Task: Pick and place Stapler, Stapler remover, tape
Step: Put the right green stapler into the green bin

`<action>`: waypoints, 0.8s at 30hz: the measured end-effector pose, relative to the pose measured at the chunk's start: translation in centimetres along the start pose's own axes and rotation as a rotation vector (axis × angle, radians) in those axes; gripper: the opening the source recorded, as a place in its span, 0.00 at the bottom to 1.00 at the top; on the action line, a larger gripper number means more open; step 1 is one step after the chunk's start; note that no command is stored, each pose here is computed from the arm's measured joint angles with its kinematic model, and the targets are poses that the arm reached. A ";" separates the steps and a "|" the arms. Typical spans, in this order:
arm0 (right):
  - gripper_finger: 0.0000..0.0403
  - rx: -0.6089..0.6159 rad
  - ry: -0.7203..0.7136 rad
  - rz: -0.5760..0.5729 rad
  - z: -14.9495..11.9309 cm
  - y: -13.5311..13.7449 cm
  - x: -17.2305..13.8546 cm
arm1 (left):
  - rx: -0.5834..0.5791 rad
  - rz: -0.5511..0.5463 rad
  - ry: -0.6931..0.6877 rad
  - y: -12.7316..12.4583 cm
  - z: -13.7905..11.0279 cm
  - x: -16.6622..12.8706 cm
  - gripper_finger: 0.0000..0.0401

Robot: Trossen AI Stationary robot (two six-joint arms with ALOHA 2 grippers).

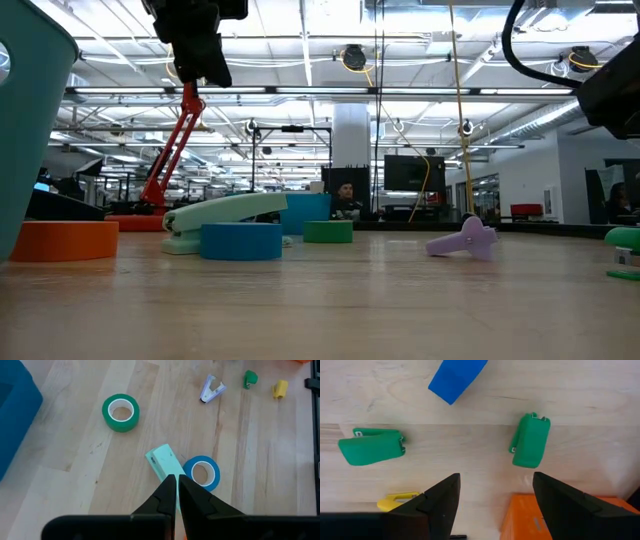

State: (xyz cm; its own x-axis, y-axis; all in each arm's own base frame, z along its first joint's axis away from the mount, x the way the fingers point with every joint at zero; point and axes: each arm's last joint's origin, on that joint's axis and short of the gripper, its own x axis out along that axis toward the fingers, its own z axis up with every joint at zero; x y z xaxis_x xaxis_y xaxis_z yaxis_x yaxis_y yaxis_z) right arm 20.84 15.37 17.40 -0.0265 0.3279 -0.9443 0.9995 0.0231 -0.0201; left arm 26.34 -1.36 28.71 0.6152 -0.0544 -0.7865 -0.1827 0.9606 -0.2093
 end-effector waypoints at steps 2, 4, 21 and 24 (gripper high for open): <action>0.61 -0.001 0.003 -0.002 0.0 0.0 0.0 | 0.004 0.000 0.000 0.0 0.0 0.0 0.05; 0.61 0.001 0.002 -0.006 -0.1 -0.1 0.0 | 0.004 0.000 0.000 0.0 0.0 0.0 0.05; 0.61 0.053 -0.042 -0.062 0.3 -1.4 1.1 | 0.011 0.000 0.001 0.0 0.0 0.0 0.05; 0.61 0.065 -0.031 -0.050 0.6 -1.5 1.7 | 0.010 0.001 0.004 0.0 0.0 0.0 0.05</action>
State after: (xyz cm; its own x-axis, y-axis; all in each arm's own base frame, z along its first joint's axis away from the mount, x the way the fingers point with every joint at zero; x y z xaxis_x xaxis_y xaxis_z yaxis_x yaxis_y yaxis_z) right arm 19.28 15.30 15.66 -0.0769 0.2981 -0.9514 0.9959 -0.0227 -0.0876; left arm 26.31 -1.36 28.68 0.6117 -0.0550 -0.7892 -0.1757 0.9632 -0.2034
